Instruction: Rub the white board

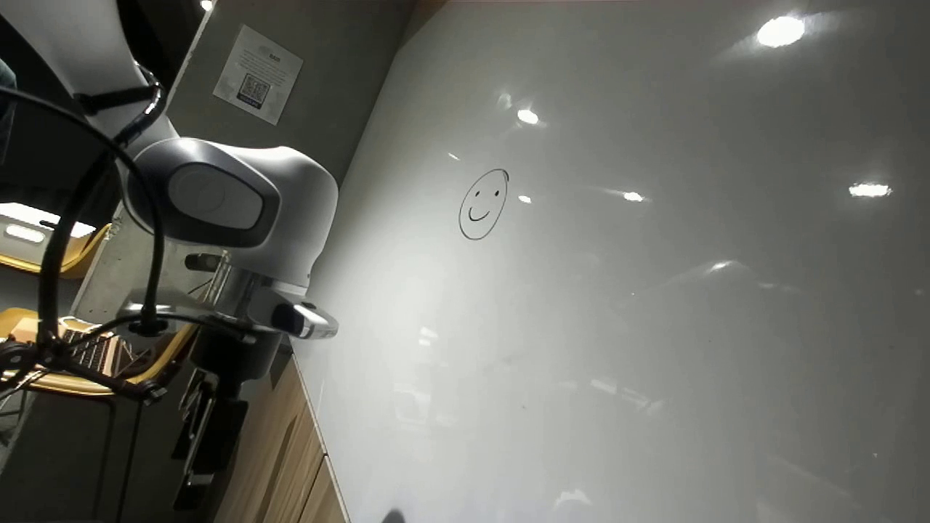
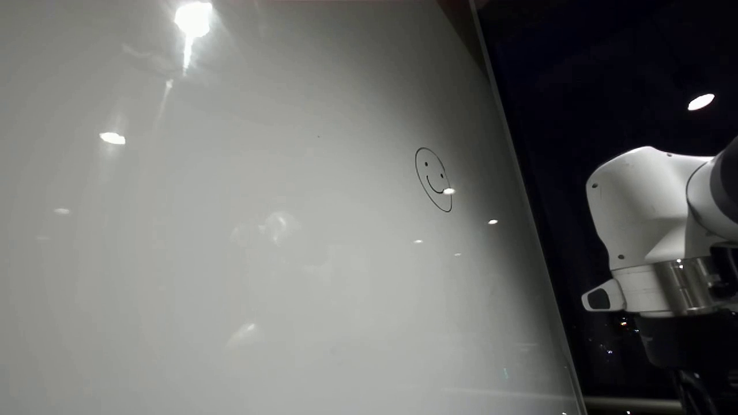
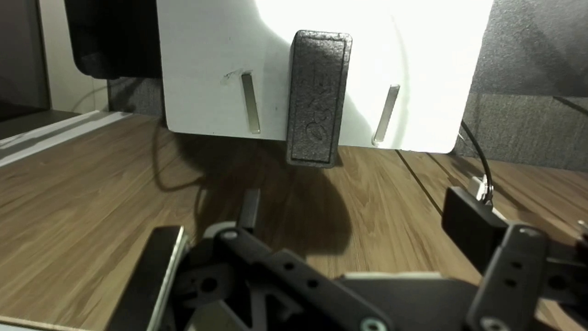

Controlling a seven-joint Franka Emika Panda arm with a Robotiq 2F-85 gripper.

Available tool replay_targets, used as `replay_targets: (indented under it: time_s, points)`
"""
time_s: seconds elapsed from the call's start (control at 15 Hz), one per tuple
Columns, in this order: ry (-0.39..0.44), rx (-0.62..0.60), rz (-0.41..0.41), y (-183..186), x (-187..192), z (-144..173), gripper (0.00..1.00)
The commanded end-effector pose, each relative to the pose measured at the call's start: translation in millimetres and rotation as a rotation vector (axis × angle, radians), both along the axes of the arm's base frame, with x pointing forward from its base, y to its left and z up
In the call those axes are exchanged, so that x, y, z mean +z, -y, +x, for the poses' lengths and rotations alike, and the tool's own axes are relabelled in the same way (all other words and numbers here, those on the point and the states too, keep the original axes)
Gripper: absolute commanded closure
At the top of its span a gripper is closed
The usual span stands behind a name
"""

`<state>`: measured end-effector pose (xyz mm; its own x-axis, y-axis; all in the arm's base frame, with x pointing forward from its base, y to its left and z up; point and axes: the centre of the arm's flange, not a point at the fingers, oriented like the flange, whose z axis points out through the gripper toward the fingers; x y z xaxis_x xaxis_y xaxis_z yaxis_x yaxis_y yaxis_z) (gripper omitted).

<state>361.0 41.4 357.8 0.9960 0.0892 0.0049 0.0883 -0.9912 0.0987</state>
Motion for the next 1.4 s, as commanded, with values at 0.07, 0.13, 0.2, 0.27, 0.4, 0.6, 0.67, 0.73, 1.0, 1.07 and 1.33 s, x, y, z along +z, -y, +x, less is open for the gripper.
replay_targets:
  time_s: [0.07, 0.13, 0.2, 0.27, 0.4, 0.6, 0.67, 0.73, 1.0, 1.07, 1.33]
  points:
    - [0.02, -0.025, 0.024, 1, -38, 9, 0.0]
    - [0.022, -0.019, 0.023, 3, -43, 13, 0.0]
    - [0.024, -0.02, 0.022, 4, -48, 17, 0.0]
    - [0.02, -0.027, 0.02, 8, -54, 20, 0.0]
    - [0.009, -0.037, 0.015, 13, -69, 22, 0.0]
    - [-0.019, -0.051, 0.004, 21, -88, 22, 0.0]
    - [-0.031, -0.06, 0.001, 23, -93, 20, 0.0]
    - [-0.044, -0.065, 0.004, 24, -97, 16, 0.0]
    - [-0.062, -0.067, 0.019, 21, -111, 6, 0.0]
    - [-0.061, -0.065, 0.022, 20, -114, 4, 0.0]
    - [-0.066, -0.067, 0.035, 21, -130, 3, 0.0]
